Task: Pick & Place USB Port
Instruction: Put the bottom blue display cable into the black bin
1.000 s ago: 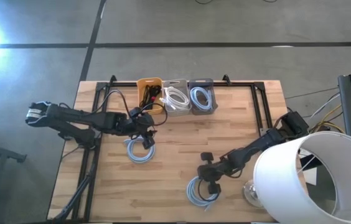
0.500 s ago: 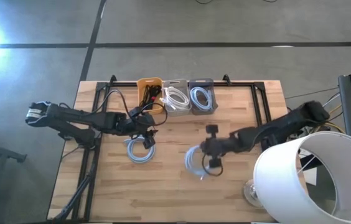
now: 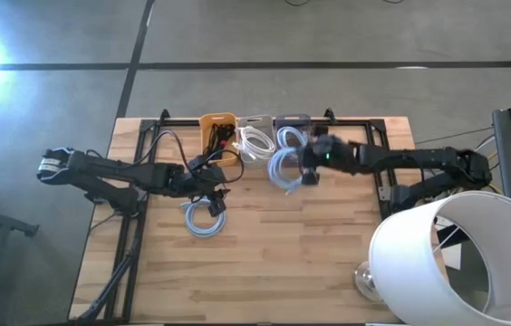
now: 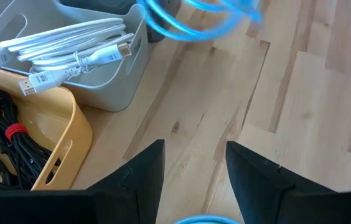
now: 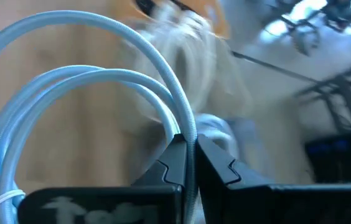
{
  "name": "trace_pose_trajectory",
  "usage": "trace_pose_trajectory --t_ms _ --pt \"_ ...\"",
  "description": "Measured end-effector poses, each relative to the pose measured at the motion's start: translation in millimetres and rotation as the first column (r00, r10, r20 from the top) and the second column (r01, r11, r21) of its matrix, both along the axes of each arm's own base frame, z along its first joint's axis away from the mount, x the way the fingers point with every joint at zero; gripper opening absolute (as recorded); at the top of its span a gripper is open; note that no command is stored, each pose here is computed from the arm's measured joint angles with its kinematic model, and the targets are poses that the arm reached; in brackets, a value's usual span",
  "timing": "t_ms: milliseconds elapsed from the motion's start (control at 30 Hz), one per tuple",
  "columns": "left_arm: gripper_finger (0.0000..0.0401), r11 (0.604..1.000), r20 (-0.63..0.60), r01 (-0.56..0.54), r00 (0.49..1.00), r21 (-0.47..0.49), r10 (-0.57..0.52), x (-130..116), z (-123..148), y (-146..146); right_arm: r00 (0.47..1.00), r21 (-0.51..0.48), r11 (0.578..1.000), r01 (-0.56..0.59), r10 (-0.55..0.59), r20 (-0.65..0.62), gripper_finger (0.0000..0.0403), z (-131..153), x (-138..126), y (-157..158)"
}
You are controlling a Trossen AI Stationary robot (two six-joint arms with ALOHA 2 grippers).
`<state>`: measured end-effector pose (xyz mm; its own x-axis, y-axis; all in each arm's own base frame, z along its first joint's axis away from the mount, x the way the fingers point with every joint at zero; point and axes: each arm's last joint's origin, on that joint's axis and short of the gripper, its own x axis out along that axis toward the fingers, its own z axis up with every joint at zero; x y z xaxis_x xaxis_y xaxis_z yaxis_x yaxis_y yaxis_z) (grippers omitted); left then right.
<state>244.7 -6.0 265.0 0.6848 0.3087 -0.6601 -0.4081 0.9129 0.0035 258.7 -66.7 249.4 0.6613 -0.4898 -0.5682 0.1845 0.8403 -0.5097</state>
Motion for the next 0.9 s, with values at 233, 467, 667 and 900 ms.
trace_pose_trajectory --t_ms 233,467,667,900 --pt "0.0175 1.0 0.0 0.001 1.0 0.0 -0.001 0.0 0.0 0.0 0.997 -0.063 0.995 0.077 -0.075 0.03 0.0013 6.1 -13.5 -51.2" --pt "0.0175 1.0 0.0 -0.005 1.0 0.005 0.005 0.0 0.1 0.4 0.981 -0.081 0.991 0.103 -0.088 0.175 0.0013 18.1 -23.1 -83.2" --pt "0.0175 1.0 0.0 -0.005 1.0 0.005 0.005 0.0 0.1 0.4 0.972 -0.029 0.993 0.117 -0.109 0.208 0.0013 11.5 -33.5 -96.5" --pt "0.0175 1.0 0.008 -0.005 1.0 0.004 0.005 0.5 0.6 0.3 0.922 -0.028 0.988 0.151 -0.13 0.365 0.0013 -9.0 -43.5 -101.2"
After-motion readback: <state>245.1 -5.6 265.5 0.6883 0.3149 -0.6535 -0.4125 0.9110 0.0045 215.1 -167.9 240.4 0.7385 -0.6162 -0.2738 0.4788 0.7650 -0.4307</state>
